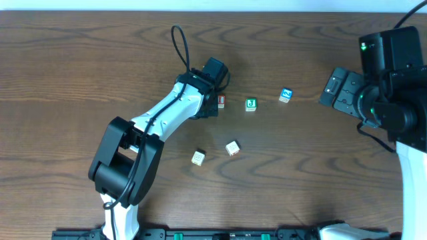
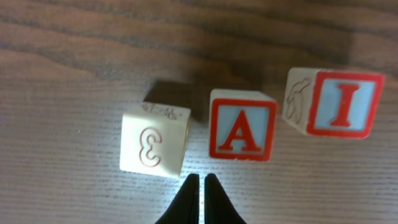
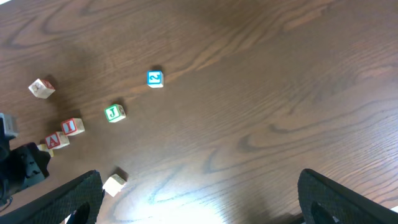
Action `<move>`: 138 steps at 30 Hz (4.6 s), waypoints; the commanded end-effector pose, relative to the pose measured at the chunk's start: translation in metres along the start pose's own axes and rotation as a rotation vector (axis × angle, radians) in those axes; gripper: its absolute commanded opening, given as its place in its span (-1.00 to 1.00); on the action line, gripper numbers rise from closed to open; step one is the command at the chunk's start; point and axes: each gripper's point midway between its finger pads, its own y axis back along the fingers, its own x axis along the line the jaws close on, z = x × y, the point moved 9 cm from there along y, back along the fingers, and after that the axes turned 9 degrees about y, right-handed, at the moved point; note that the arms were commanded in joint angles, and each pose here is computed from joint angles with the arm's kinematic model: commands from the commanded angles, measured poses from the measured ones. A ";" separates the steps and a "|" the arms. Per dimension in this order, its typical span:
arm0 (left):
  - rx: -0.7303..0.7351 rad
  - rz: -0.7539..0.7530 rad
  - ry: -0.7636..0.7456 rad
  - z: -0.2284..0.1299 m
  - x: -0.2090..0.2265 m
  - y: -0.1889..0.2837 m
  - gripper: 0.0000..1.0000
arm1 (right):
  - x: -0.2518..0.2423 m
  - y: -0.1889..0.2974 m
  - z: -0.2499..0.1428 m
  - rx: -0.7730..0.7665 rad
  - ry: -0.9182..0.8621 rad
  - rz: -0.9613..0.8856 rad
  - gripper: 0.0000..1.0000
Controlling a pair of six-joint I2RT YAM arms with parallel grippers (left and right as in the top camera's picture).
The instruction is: Spell out Ai2
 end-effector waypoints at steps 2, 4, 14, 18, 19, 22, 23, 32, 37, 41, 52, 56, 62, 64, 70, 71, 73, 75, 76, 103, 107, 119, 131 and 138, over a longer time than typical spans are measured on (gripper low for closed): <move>-0.006 0.028 -0.018 0.001 0.002 -0.006 -0.88 | -0.003 0.001 0.001 -0.006 0.009 -0.017 0.98; -0.003 0.031 -0.019 0.000 0.003 -0.006 -0.88 | -0.003 0.001 0.001 -0.006 0.009 -0.017 0.98; 0.002 0.069 -0.022 -0.004 0.007 -0.018 -0.88 | -0.003 0.001 0.001 -0.007 0.009 -0.017 0.98; -0.021 0.083 -0.022 -0.002 0.008 -0.019 -0.88 | -0.003 0.001 0.001 -0.007 0.009 -0.017 0.99; -0.027 0.084 -0.021 -0.001 0.008 -0.019 -0.88 | -0.003 0.001 0.001 -0.006 0.009 -0.017 0.98; -0.045 0.091 -0.019 0.001 0.008 -0.019 -0.88 | -0.003 0.001 0.001 -0.007 0.009 -0.017 0.99; -0.051 0.095 -0.018 0.002 0.009 -0.019 -0.89 | -0.003 0.001 0.001 -0.006 0.009 -0.017 0.99; -0.088 0.127 -0.013 0.008 0.012 -0.026 -0.88 | -0.003 0.001 0.001 -0.006 0.017 -0.017 0.99; -0.061 0.159 0.006 0.010 0.023 -0.035 -0.89 | -0.003 0.001 0.001 -0.007 0.017 -0.017 0.99; -0.044 0.179 0.034 0.015 0.035 -0.043 -0.88 | -0.003 0.001 0.001 -0.007 0.017 -0.017 0.98; 0.118 -0.089 0.004 0.010 0.021 -0.045 -0.88 | -0.004 0.001 0.001 -0.008 0.017 -0.022 0.99; 0.112 -0.095 0.003 0.011 0.020 -0.045 -0.88 | -0.004 0.001 0.001 -0.008 0.017 -0.021 0.98; 0.062 -0.076 0.004 0.017 0.020 -0.046 -0.88 | -0.004 0.001 0.001 -0.008 0.017 -0.021 0.99; 0.054 -0.078 0.004 0.018 0.019 -0.046 -0.88 | -0.004 0.001 0.001 -0.008 0.017 -0.022 0.99; 0.039 -0.085 0.005 0.020 0.018 -0.046 -0.72 | -0.004 0.000 0.001 -0.008 0.017 -0.022 0.98; 0.038 -0.084 0.004 0.020 0.018 -0.046 -0.67 | -0.004 0.001 0.001 -0.008 0.017 -0.021 0.98; 0.037 -0.085 0.005 0.020 0.018 -0.046 -0.62 | -0.004 0.001 0.001 -0.008 0.017 -0.021 0.98; 0.034 -0.087 0.005 0.021 0.018 -0.046 -0.59 | -0.004 0.000 0.001 -0.008 0.017 -0.022 0.98; 0.031 -0.087 0.005 0.021 0.018 -0.046 -0.57 | -0.004 0.001 0.001 -0.008 0.017 -0.021 0.98; -0.003 -0.050 0.007 0.025 0.021 -0.046 -0.17 | -0.004 0.000 0.001 -0.008 0.017 -0.021 0.99; -0.009 -0.041 0.008 0.025 0.022 -0.046 -0.16 | -0.004 0.000 0.001 -0.008 0.017 -0.021 0.98; 0.035 0.015 0.010 0.021 0.037 -0.022 -0.11 | -0.004 0.000 0.001 -0.008 0.017 -0.022 0.99; 0.255 -0.187 -0.016 -0.006 0.021 -0.006 -0.07 | -0.004 0.000 0.001 -0.008 0.017 -0.021 0.98; 0.218 -0.209 -0.036 -0.003 0.012 -0.012 -0.01 | -0.004 0.000 0.001 -0.008 0.017 -0.021 0.98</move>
